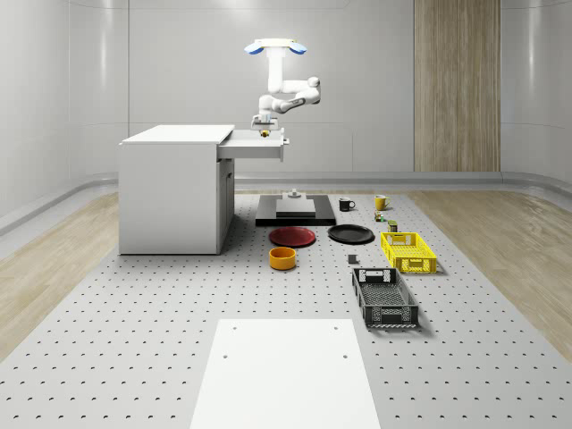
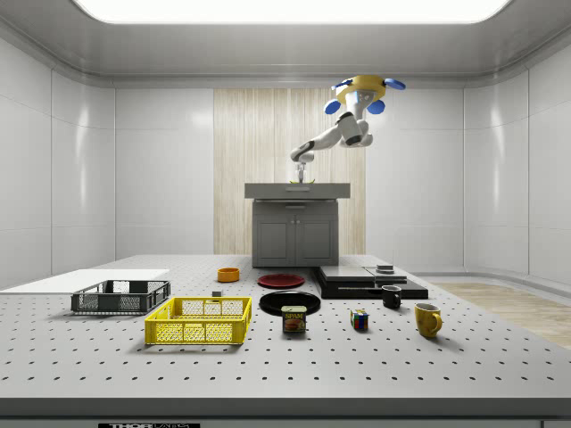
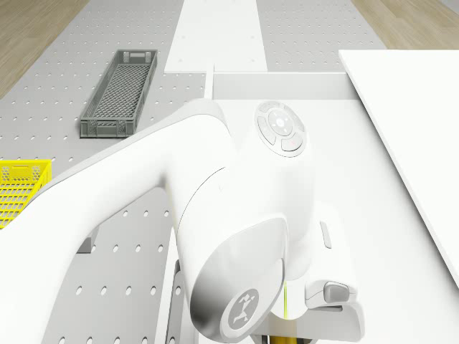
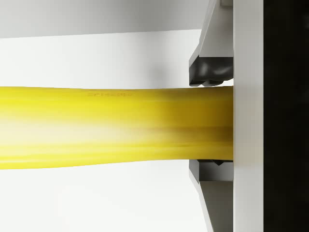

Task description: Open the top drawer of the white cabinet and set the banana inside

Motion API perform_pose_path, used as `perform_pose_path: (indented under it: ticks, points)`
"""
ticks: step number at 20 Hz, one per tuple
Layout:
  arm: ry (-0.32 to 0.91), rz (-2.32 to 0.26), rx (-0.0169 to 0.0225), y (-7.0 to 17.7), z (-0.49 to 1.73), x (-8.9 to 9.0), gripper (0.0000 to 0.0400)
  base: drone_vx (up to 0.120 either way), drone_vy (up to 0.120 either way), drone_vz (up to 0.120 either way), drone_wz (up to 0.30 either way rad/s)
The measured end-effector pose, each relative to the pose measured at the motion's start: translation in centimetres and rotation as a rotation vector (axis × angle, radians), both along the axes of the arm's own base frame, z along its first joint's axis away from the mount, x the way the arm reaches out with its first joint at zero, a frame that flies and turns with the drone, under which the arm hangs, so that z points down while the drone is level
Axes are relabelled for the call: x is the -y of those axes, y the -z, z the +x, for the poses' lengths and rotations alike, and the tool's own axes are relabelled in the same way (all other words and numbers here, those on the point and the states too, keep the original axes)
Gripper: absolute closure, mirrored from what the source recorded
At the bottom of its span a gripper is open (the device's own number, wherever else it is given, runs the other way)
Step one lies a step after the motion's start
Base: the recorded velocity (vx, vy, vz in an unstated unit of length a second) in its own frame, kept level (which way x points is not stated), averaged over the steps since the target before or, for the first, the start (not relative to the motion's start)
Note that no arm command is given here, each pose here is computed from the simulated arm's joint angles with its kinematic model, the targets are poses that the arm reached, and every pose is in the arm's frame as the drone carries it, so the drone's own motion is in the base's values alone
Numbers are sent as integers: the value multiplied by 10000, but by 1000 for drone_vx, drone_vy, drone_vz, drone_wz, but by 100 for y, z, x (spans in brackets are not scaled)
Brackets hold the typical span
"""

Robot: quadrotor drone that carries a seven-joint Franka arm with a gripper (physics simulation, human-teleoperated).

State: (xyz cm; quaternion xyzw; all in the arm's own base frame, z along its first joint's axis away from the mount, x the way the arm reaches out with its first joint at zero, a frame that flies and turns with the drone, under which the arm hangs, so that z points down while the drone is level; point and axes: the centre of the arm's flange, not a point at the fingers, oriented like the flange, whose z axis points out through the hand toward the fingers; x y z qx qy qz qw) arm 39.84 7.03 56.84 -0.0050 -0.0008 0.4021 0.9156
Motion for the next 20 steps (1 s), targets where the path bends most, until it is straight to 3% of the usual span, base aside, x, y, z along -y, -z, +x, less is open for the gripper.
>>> perform_pose_path:
  ticks: [9, 10, 12, 14, 20]
  points:
    - [1, 0, 2, -367, 0, -1, 207, 0, 0, 0, 0]
    - [1, 3, 1, -399, 0, 0, 192, 0, 0, 0, 0]
    - [119, 22, -7, -449, 0, 1, 116, 0, 0, 0, 0]
    - [212, 36, -13, -459, 1, 1, 71, 0, 0, 0, 0]
    - [349, 57, -23, -326, 1, 2, 17, 0, 0, 0, 0]
